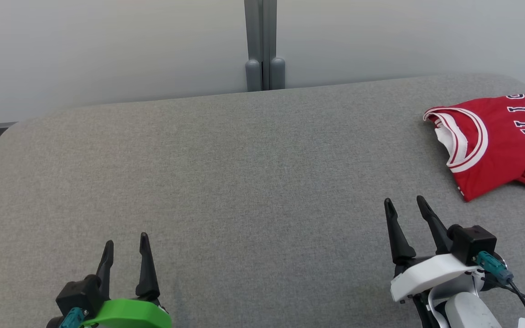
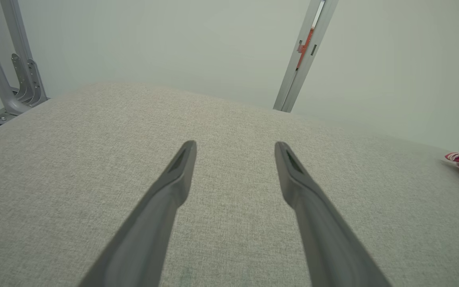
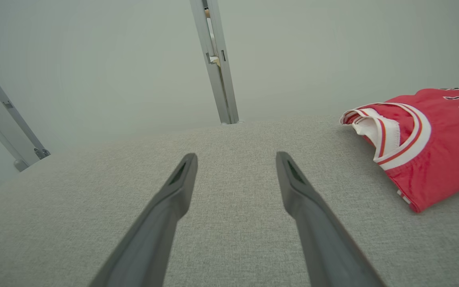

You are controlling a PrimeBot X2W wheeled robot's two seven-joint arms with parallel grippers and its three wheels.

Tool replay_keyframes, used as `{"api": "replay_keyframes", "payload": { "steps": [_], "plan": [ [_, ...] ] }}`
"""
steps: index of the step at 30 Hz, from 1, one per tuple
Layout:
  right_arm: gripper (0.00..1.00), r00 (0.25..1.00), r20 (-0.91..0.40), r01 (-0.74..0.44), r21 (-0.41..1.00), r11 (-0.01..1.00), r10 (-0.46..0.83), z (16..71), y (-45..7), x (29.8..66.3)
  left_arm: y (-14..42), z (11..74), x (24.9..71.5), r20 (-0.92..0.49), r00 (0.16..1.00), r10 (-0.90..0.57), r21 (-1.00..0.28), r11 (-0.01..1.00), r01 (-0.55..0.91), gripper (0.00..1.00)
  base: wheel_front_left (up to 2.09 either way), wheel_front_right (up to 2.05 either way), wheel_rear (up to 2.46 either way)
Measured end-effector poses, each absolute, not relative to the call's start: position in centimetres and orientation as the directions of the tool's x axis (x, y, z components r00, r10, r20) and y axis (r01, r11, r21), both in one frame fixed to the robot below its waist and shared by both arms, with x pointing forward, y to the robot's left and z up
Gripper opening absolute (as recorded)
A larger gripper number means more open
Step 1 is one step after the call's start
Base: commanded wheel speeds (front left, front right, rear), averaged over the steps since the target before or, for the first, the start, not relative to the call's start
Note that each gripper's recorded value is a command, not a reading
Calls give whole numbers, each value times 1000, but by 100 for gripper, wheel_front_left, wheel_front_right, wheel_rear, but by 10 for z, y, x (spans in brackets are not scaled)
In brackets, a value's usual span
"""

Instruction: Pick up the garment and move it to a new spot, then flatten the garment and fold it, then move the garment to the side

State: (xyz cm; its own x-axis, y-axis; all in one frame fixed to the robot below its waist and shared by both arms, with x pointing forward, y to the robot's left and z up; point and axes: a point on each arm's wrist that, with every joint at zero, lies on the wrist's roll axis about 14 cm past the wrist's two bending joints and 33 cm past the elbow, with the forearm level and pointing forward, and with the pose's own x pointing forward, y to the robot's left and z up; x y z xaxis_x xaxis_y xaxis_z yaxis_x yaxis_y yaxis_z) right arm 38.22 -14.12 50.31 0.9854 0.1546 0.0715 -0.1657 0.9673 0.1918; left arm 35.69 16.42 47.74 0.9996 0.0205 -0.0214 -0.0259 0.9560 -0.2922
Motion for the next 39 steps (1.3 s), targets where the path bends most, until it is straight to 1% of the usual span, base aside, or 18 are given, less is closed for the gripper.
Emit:
{"api": "replay_keyframes", "payload": {
  "steps": [3,4,9,19,28,39],
  "plan": [
    [100,985,69,-166,192,967,155,502,-141,382,163,477,357,-24,1000,17,-292,956,-24,100,0,0,0],
    [0,985,68,-166,192,967,156,502,-141,382,163,477,357,-24,1000,16,-293,956,-22,0,0,0,0],
    [0,989,11,-149,215,965,150,484,-142,375,164,462,352,-74,997,20,-301,953,-42,0,0,0,0],
    [0,995,-17,-81,383,920,95,481,-154,376,172,455,352,-129,991,44,-449,888,-97,0,0,0,0],
    [0,998,-36,-32,513,858,59,481,-162,378,177,454,355,-153,987,49,-568,813,-129,0,0,0,0],
    [0,998,-54,12,645,764,30,481,-171,379,182,457,359,-163,985,52,-681,717,-150,0,0,0,0]
  ]
}}
